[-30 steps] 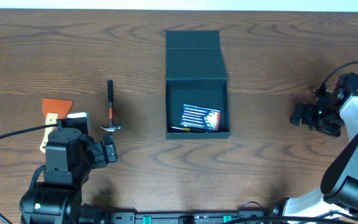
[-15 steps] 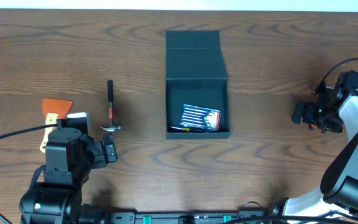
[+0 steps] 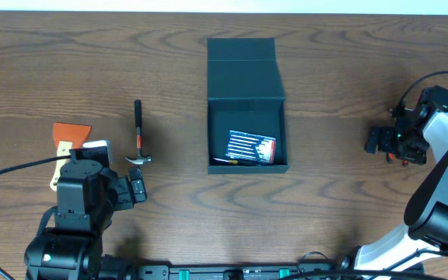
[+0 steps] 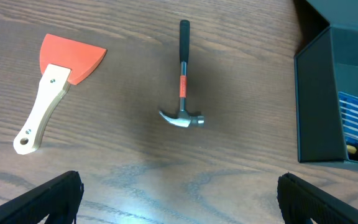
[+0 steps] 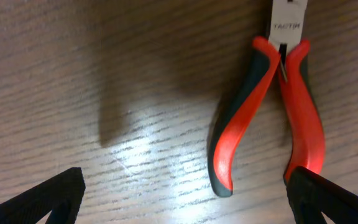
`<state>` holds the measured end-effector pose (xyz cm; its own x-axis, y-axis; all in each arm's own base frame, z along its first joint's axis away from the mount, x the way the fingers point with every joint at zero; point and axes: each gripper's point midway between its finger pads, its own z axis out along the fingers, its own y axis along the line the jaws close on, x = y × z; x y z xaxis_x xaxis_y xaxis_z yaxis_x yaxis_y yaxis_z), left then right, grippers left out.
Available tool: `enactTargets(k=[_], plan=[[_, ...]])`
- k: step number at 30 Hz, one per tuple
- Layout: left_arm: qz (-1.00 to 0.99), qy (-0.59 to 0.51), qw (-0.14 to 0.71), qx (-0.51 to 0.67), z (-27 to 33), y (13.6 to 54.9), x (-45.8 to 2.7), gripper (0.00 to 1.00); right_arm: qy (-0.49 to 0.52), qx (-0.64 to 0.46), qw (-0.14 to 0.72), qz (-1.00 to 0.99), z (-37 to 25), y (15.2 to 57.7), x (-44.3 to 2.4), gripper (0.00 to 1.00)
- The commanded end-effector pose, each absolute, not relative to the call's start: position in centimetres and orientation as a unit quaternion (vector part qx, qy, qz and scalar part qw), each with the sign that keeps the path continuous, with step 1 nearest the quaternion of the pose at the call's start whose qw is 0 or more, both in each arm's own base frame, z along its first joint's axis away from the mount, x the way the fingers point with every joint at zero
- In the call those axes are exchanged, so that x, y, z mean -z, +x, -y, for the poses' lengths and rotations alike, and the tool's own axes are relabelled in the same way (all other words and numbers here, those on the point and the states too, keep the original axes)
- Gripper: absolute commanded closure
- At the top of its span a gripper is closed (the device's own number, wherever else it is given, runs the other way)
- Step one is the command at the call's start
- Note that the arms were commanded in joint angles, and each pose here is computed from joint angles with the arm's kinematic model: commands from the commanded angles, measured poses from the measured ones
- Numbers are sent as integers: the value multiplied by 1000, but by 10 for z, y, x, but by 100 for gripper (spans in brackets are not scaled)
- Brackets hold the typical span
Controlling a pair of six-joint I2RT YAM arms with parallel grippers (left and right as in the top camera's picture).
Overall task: Pack container
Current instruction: 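Lower and grasp the red-black pliers handles with the right gripper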
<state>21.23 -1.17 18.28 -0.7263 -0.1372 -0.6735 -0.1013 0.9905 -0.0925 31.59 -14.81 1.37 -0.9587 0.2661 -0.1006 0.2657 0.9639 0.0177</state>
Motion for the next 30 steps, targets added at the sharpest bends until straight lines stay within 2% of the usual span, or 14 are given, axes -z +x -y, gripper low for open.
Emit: enactTargets(k=[1,11,23,25,28,30], plan=[[-925,-77,371,27,10,213,-189,2,134,0,54,-990,151,325,-12,1],[-925,-77,371,27,10,213,-189,1,133,-11,52,-990,149,330,-3,2],[-925,-77,371,27,10,213,-189,2,129,-22,31,-991,143,328,15,14],[-925,-77,371,27,10,213,-189,1,128,-21,33,-991,143,329,15,20],[-925,-77,371,27,10,213,-189,1,127,-21,33,-991,142,329,15,39],[-925,-77,371,27,10,213,-189,1,127,-21,33,-991,142,329,15,47]])
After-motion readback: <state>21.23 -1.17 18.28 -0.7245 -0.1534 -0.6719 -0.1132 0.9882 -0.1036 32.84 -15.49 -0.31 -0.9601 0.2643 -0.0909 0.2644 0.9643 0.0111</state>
